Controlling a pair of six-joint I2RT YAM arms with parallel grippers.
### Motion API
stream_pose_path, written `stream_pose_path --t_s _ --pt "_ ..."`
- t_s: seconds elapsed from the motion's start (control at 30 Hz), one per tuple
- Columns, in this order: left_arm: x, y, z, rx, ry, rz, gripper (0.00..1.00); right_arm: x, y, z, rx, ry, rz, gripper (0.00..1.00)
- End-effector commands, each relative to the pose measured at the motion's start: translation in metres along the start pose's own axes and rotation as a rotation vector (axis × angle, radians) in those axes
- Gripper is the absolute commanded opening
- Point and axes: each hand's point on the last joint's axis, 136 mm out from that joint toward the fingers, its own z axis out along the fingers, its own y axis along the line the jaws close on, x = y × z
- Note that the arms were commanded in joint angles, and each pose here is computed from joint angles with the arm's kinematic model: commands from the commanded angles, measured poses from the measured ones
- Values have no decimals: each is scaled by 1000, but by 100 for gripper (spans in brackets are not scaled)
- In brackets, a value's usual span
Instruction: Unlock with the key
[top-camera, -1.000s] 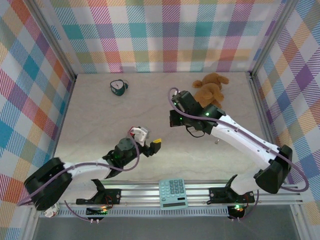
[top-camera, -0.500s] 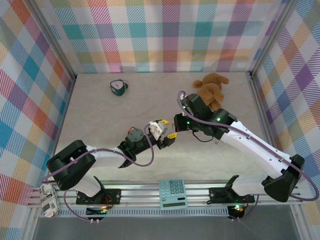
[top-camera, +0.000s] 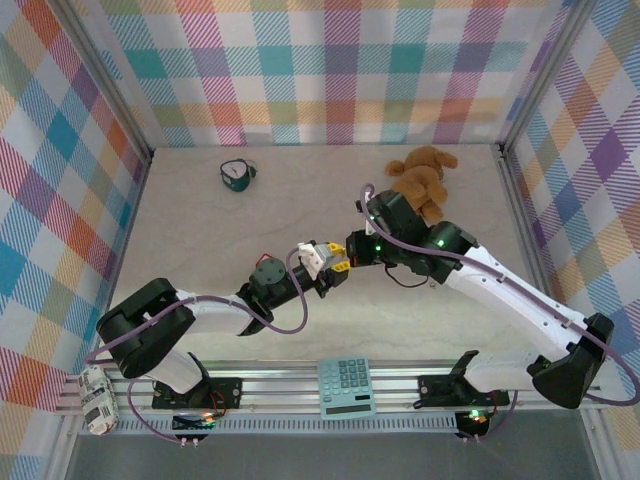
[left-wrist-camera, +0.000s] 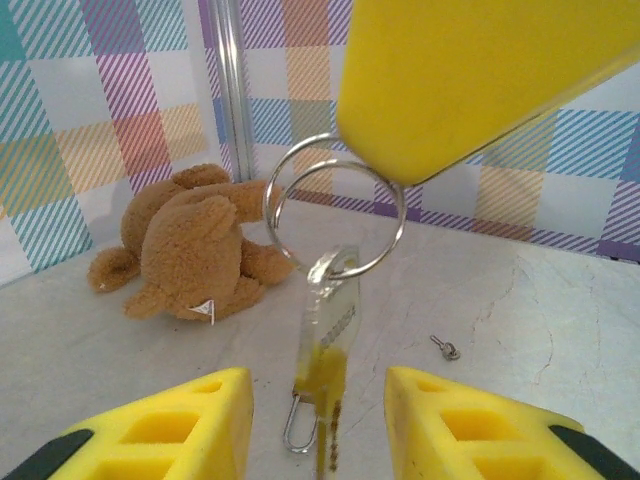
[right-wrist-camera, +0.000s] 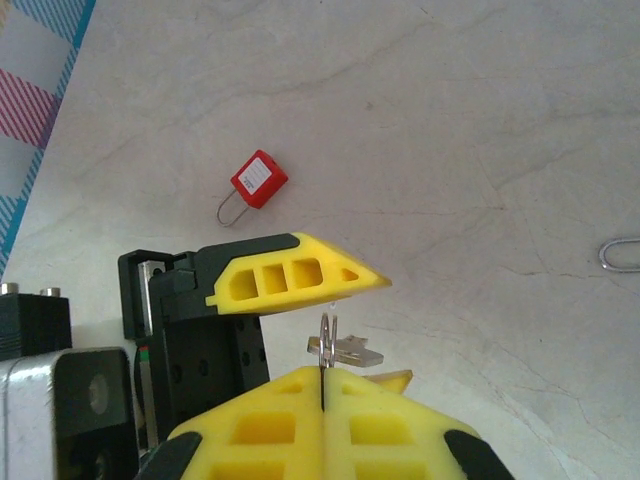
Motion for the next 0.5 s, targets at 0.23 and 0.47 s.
stream_pose_path --t_s 0.23,0.47 --pt "-20 -10 0 46 -68 4 27 -4 6 -7 -49 -27 37 3" --pt "-20 -12 -2 55 -66 0 16 -5 -3 -10 -11 -49 34 3"
